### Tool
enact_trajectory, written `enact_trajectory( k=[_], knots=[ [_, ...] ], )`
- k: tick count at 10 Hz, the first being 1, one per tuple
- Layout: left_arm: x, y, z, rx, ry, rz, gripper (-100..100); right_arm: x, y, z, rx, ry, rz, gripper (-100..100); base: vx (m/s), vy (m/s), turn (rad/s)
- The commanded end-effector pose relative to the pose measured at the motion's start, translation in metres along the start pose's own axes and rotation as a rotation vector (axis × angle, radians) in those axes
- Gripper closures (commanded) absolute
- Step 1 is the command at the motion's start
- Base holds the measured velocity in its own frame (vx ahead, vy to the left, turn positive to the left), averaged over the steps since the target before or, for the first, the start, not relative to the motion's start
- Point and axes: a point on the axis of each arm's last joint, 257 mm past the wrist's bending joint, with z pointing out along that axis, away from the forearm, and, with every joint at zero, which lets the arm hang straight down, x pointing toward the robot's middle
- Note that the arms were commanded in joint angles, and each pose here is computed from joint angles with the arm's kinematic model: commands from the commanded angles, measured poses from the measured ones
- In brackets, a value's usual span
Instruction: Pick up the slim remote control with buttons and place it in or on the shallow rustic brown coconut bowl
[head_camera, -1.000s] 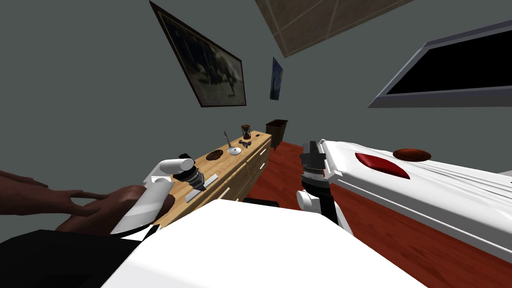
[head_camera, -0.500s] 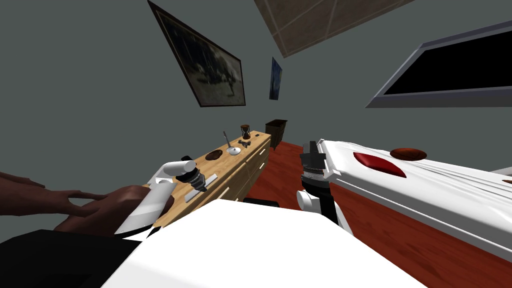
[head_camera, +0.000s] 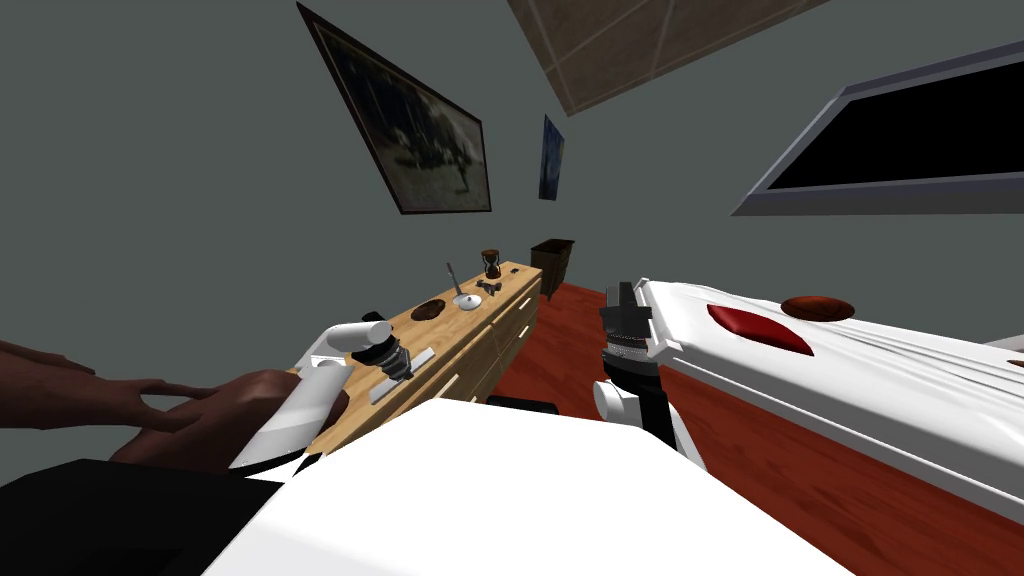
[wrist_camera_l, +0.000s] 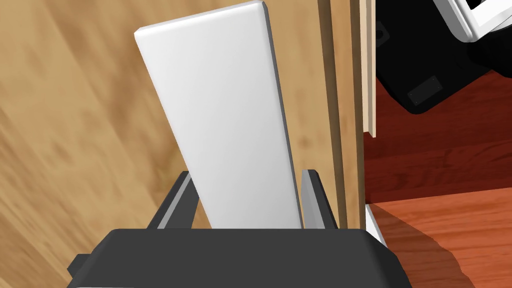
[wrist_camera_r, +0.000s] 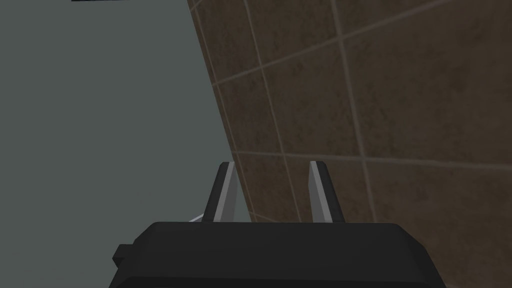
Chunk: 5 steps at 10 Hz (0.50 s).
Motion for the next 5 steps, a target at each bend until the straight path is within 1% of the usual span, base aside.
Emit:
enact_trajectory(
  k=[1, 2, 4, 5],
  knots=[
    [0.000, 0.000, 0.000, 0.000, 0.000, 0.000, 0, 0.000, 0.000, 0.000, 0.000, 0.000, 0.000, 0, 0.000, 0.000, 0.000],
    [0.002, 0.001, -0.009, 0.001, 0.001, 0.003, 100, 0.000, 0.000, 0.000, 0.000, 0.000, 0.000, 0, 0.006, 0.008, 0.021],
    [0.003, 0.003, -0.019, 0.001, 0.001, 0.006, 100, 0.000, 0.000, 0.000, 0.000, 0.000, 0.000, 0, 0.010, 0.012, 0.016],
    [0.004, 0.002, -0.016, 0.003, 0.003, 0.006, 100, 0.000, 0.000, 0.000, 0.000, 0.000, 0.000, 0, 0.005, 0.005, 0.000]
  ],
)
